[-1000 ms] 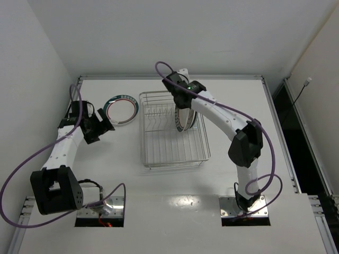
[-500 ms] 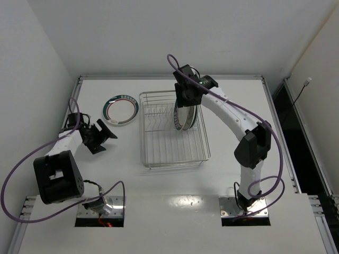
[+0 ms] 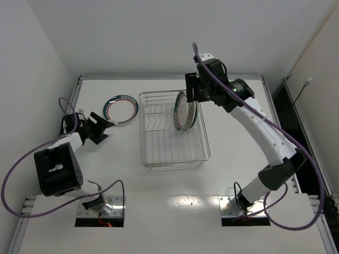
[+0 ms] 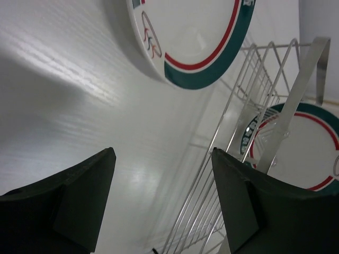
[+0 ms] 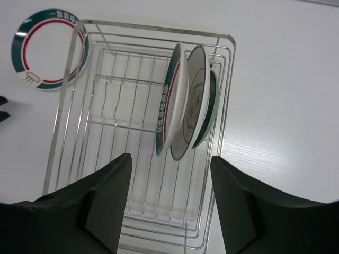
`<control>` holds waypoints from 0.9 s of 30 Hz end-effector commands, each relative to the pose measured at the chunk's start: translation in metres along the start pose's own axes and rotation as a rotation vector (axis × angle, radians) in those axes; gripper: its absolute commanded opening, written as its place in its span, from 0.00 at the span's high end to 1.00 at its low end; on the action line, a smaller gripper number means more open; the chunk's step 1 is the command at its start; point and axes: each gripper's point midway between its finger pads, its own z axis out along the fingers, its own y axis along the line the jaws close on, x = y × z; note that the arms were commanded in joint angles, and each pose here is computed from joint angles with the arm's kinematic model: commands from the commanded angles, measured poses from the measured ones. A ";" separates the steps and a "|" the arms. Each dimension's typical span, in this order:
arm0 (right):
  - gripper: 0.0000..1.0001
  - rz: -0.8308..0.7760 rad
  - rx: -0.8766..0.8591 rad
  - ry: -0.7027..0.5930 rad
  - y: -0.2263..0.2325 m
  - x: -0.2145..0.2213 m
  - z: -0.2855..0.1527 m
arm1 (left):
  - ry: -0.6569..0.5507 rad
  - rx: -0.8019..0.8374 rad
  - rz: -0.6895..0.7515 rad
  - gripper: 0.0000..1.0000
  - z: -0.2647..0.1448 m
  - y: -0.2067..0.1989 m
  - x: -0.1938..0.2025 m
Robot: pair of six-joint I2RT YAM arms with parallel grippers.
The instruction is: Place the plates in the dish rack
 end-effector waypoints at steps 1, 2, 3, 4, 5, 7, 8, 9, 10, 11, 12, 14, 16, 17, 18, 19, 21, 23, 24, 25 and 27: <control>0.42 0.002 -0.030 -0.046 0.000 -0.001 -0.010 | -0.111 0.157 -0.057 0.30 0.012 -0.026 -0.032; 0.42 0.007 -0.035 -0.063 -0.002 -0.003 -0.019 | -0.125 0.155 -0.069 0.30 0.020 -0.024 -0.040; 0.42 0.004 -0.032 -0.054 -0.003 0.002 -0.020 | -0.134 0.144 -0.081 0.30 0.025 -0.023 -0.046; 0.42 0.005 -0.033 -0.056 -0.005 0.003 -0.022 | -0.134 0.128 -0.084 0.30 0.031 -0.020 -0.048; 0.42 0.010 -0.026 -0.058 -0.010 0.004 -0.025 | -0.134 0.109 -0.086 0.30 0.038 -0.018 -0.049; 0.42 0.011 -0.026 -0.060 -0.013 0.009 -0.032 | -0.128 0.074 -0.099 0.31 0.050 -0.010 -0.052; 0.42 0.017 -0.018 -0.061 -0.018 0.010 -0.033 | -0.144 0.044 -0.107 0.31 0.053 -0.004 -0.056; 0.42 0.018 -0.019 -0.065 -0.019 0.011 -0.033 | -0.148 0.029 -0.113 0.31 0.055 0.000 -0.056; 0.42 0.022 -0.022 -0.078 -0.019 0.009 -0.039 | -0.162 0.026 -0.120 0.31 0.058 -0.002 -0.064; 0.42 0.025 -0.011 -0.069 -0.024 0.012 -0.036 | -0.159 0.024 -0.123 0.33 0.061 -0.001 -0.065; 0.42 0.025 -0.011 -0.069 -0.025 0.014 -0.038 | -0.160 0.025 -0.132 0.36 0.067 0.000 -0.069; 0.42 0.033 -0.006 -0.078 -0.029 0.013 -0.039 | -0.139 0.024 -0.117 0.48 0.080 -0.005 -0.065; 0.42 0.038 -0.020 -0.098 -0.028 0.012 -0.046 | -0.114 0.004 -0.115 0.57 0.092 -0.003 -0.059; 0.42 0.037 -0.019 -0.093 -0.028 0.014 -0.043 | -0.117 0.007 -0.113 0.59 0.094 -0.005 -0.062; 0.42 0.044 -0.014 -0.103 -0.032 0.012 -0.046 | -0.118 0.000 -0.105 0.61 0.096 -0.007 -0.059; 0.42 0.042 -0.012 -0.094 -0.033 0.014 -0.046 | -0.115 0.001 -0.095 0.68 0.101 -0.011 -0.057; 0.42 0.042 -0.012 -0.094 -0.034 0.015 -0.050 | -0.102 -0.015 -0.085 0.83 0.105 -0.010 -0.053; 0.42 0.041 -0.006 -0.105 -0.038 0.013 -0.054 | -0.073 -0.026 -0.056 1.00 0.109 -0.017 -0.049; 0.42 0.043 -0.008 -0.114 -0.039 0.011 -0.057 | -0.051 -0.050 -0.061 1.00 0.108 -0.011 -0.043; 0.42 0.046 0.001 -0.106 -0.042 0.013 -0.057 | -0.063 -0.056 -0.048 1.00 0.105 -0.012 -0.046; 0.42 0.046 0.010 -0.108 -0.045 0.014 -0.058 | -0.104 -0.077 -0.043 1.00 0.094 -0.014 -0.050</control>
